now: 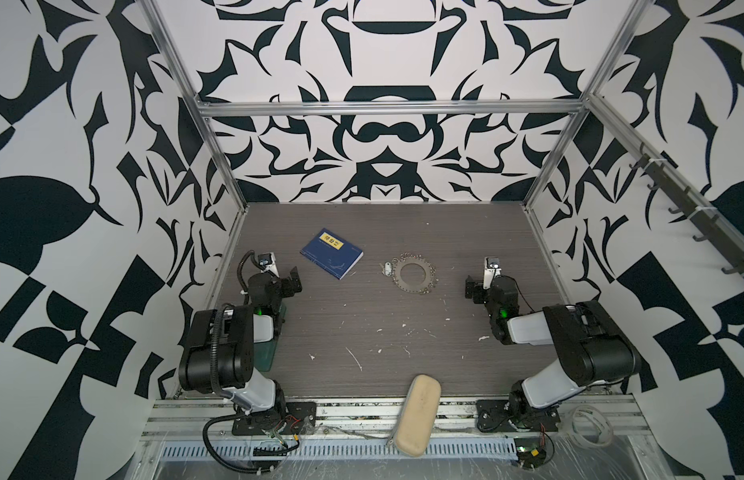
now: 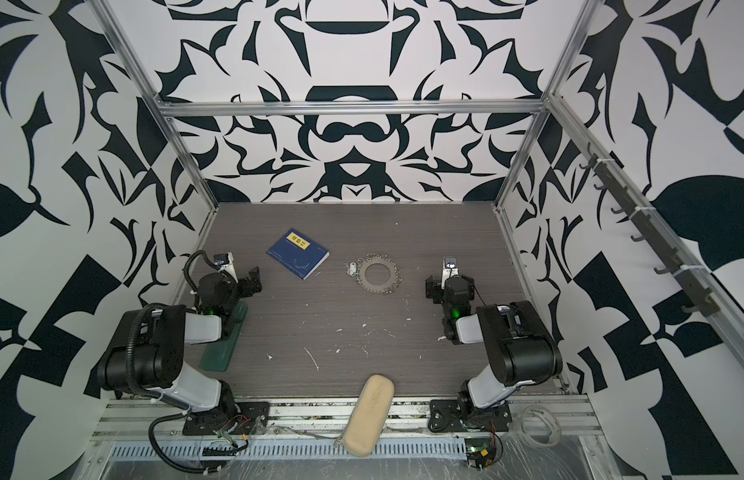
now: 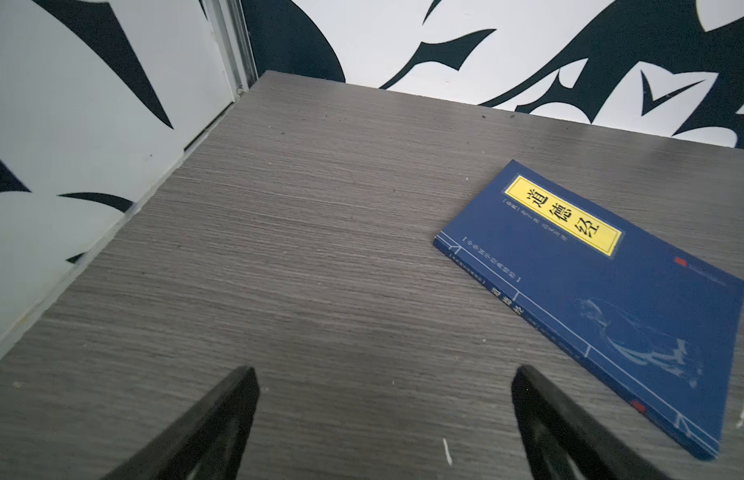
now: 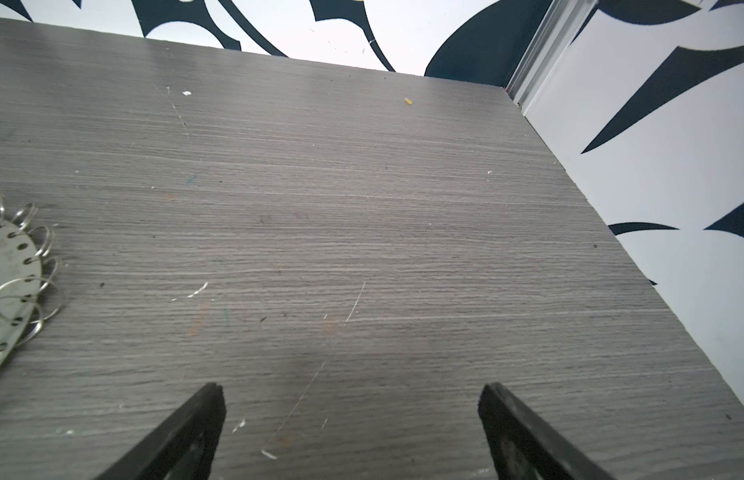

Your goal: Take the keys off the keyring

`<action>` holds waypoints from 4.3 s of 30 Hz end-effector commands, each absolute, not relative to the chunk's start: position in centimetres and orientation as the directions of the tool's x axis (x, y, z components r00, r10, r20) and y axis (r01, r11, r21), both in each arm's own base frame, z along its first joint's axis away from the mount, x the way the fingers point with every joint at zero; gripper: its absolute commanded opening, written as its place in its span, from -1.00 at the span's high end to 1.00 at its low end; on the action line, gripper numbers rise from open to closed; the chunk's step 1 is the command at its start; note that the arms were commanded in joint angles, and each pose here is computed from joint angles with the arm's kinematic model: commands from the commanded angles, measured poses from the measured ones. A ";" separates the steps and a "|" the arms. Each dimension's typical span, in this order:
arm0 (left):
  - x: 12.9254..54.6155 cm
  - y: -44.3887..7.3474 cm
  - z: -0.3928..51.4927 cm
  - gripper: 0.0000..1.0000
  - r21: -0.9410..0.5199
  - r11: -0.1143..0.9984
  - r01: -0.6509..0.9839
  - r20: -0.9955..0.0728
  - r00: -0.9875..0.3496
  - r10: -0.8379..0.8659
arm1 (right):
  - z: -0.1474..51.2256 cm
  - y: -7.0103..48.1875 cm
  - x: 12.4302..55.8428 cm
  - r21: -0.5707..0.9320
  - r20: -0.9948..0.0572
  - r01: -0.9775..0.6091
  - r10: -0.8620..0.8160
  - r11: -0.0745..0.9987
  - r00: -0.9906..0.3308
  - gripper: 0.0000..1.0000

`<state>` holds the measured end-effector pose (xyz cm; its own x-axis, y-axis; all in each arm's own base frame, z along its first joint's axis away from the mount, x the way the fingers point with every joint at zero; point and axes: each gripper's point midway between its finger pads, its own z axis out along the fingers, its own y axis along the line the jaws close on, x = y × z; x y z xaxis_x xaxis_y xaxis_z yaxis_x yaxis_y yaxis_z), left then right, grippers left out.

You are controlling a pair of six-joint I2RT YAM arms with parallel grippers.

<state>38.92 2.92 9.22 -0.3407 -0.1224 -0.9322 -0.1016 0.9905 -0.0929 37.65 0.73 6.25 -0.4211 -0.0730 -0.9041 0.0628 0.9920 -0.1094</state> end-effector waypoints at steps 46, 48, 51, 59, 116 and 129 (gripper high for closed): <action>43.5 -30.3 5.8 0.01 -0.621 0.767 0.161 -0.391 -0.912 -0.124 | 12.6 9.4 32.2 0.508 -0.486 0.072 0.355 0.859 -0.799 -1.00; 43.6 -30.6 5.5 0.04 -0.621 0.767 0.160 -0.386 -0.915 -0.122 | 12.4 9.5 32.2 0.509 -0.478 0.074 0.353 0.858 -0.805 -1.00; 43.9 -30.7 5.0 0.11 -0.617 0.772 0.156 -0.385 -0.915 -0.122 | 12.4 9.7 32.2 0.510 -0.471 0.071 0.347 0.857 -0.811 -1.00; 44.3 -31.1 4.1 0.32 -0.627 0.765 0.148 -0.371 -0.920 -0.126 | 12.1 9.9 32.0 0.511 -0.452 0.068 0.336 0.857 -0.826 -1.00; 35.1 -29.3 3.8 0.93 -0.593 0.804 0.038 -0.344 -0.915 -0.211 | 9.5 12.3 33.1 0.600 -0.328 0.115 0.374 0.792 -0.868 -1.00; 28.4 -30.4 3.3 0.36 -0.600 0.800 -0.017 -0.274 -0.935 -0.225 | 9.5 13.0 32.1 0.586 -0.319 0.116 0.360 0.802 -0.877 -1.00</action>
<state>29.09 -31.21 3.05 -0.9410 -0.1820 -0.2852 0.0306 0.7938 -0.6074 31.93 12.66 8.06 -0.8901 0.3529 -0.2884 0.1339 0.8074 0.5746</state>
